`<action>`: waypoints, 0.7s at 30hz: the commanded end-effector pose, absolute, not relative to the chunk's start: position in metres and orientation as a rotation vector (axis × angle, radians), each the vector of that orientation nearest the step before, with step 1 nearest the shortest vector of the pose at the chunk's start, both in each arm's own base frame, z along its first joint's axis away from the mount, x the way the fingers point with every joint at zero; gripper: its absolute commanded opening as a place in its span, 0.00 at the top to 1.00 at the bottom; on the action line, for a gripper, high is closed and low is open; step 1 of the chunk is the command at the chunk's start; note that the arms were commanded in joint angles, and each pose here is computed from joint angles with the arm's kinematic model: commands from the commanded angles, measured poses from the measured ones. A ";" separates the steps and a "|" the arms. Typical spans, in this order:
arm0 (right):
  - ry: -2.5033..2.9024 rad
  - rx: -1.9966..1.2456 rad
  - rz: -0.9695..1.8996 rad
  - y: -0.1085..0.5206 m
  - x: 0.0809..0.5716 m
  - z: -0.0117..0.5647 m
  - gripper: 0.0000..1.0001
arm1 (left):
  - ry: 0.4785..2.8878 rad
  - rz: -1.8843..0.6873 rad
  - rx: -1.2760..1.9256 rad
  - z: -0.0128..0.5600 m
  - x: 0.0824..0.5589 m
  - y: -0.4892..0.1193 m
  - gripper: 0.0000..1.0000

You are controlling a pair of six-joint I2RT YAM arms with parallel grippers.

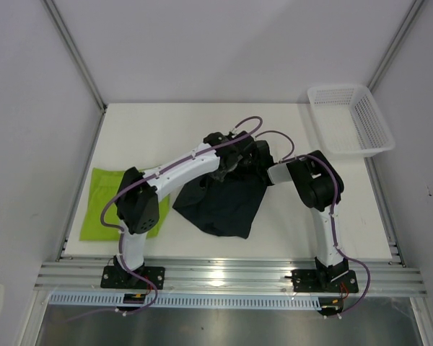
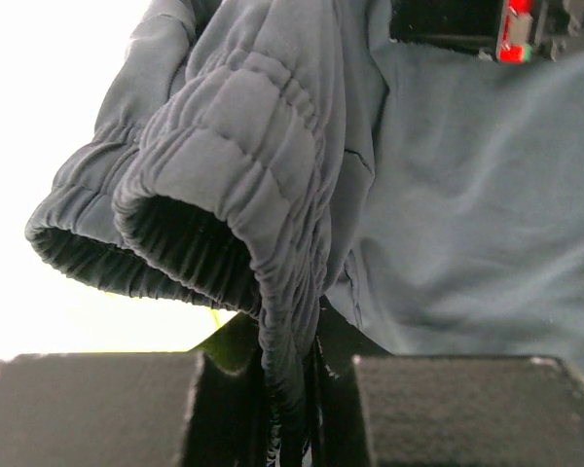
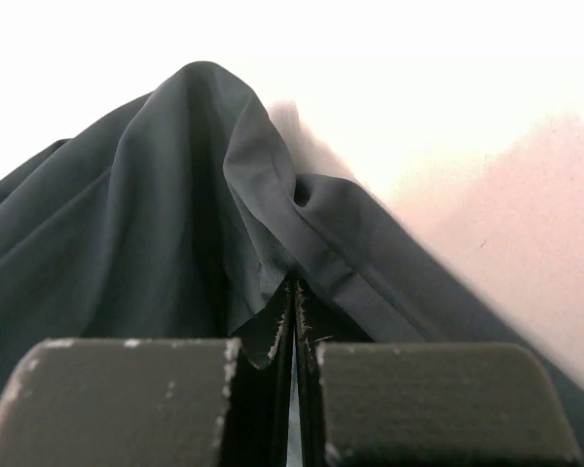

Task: Fold and stack the shorts
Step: Fold the shorts

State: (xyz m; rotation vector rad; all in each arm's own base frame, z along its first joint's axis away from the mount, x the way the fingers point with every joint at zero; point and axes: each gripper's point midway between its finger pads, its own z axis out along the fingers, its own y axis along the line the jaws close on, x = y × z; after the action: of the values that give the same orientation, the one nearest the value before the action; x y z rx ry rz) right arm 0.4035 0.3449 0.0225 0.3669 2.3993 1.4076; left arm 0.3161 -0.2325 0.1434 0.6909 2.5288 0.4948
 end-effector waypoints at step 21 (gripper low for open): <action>2.381 0.373 1.382 0.333 0.413 0.047 0.96 | 2.554 0.435 0.755 0.130 0.308 -0.279 0.98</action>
State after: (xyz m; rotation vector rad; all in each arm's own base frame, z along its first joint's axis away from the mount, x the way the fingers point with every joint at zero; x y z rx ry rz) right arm 0.4083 0.3386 0.0234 0.3929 2.4219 1.3844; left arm 0.3062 -0.2688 0.1313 0.7862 2.5429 0.4743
